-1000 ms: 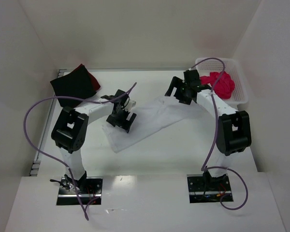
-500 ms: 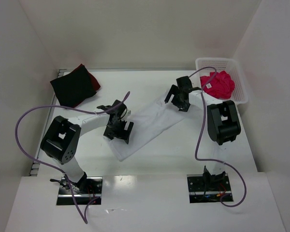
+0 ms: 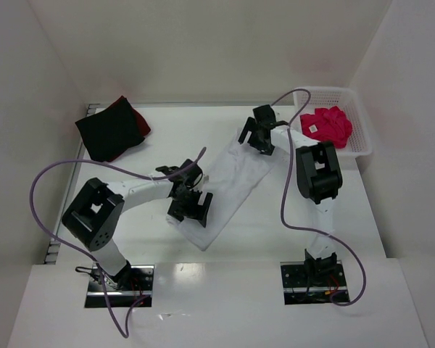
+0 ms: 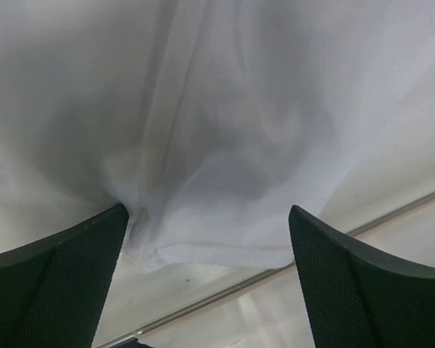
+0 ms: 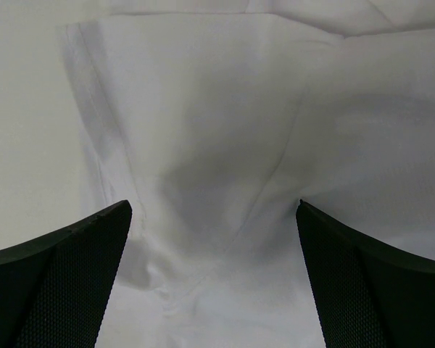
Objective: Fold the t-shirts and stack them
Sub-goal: Rotate the tshirt 90 degrees
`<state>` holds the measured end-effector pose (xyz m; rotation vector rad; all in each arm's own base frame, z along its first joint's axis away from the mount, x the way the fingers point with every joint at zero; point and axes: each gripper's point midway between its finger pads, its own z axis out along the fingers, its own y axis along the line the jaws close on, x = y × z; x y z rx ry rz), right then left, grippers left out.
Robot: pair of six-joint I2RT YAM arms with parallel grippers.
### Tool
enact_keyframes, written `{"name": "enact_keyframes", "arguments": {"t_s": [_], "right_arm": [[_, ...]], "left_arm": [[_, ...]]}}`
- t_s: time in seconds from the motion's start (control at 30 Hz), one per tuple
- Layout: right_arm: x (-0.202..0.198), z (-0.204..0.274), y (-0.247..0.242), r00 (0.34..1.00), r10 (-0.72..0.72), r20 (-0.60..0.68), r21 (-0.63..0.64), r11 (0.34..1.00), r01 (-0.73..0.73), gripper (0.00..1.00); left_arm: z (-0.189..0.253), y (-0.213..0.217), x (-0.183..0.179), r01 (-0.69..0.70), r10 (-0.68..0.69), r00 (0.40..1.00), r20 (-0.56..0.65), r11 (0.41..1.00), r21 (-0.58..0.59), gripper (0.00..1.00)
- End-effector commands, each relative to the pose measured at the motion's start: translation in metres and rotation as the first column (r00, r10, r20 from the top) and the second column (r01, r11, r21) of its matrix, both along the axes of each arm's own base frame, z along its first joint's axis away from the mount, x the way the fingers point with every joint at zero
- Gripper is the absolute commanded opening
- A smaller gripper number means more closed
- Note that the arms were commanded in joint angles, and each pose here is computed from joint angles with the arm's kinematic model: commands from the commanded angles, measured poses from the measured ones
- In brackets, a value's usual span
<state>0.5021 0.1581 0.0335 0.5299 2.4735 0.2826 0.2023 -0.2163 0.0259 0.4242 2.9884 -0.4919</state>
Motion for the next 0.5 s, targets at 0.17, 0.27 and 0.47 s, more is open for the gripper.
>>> {"name": "enact_keyframes", "arguments": {"t_s": [0.17, 0.27, 0.47], "right_arm": [[0.016, -0.022, 0.060, 0.991, 0.132, 0.008, 0.009, 0.991, -0.132, 1.00], [0.025, -0.018, 0.077, 0.985, 0.169, 0.038, 0.026, 0.985, -0.170, 1.00], [0.045, -0.022, 0.115, 0.970, 0.232, 0.075, 0.045, 0.971, -0.236, 1.00]], "left_arm": [[0.005, -0.069, -0.034, 0.067, -0.074, 0.995, -0.061, 0.992, -0.109, 0.99], [0.011, -0.089, -0.038, 0.082, -0.092, 0.994, -0.055, 0.984, -0.156, 0.99], [0.009, -0.106, -0.042, 0.115, -0.124, 0.991, -0.046, 0.979, -0.168, 0.99]]}}
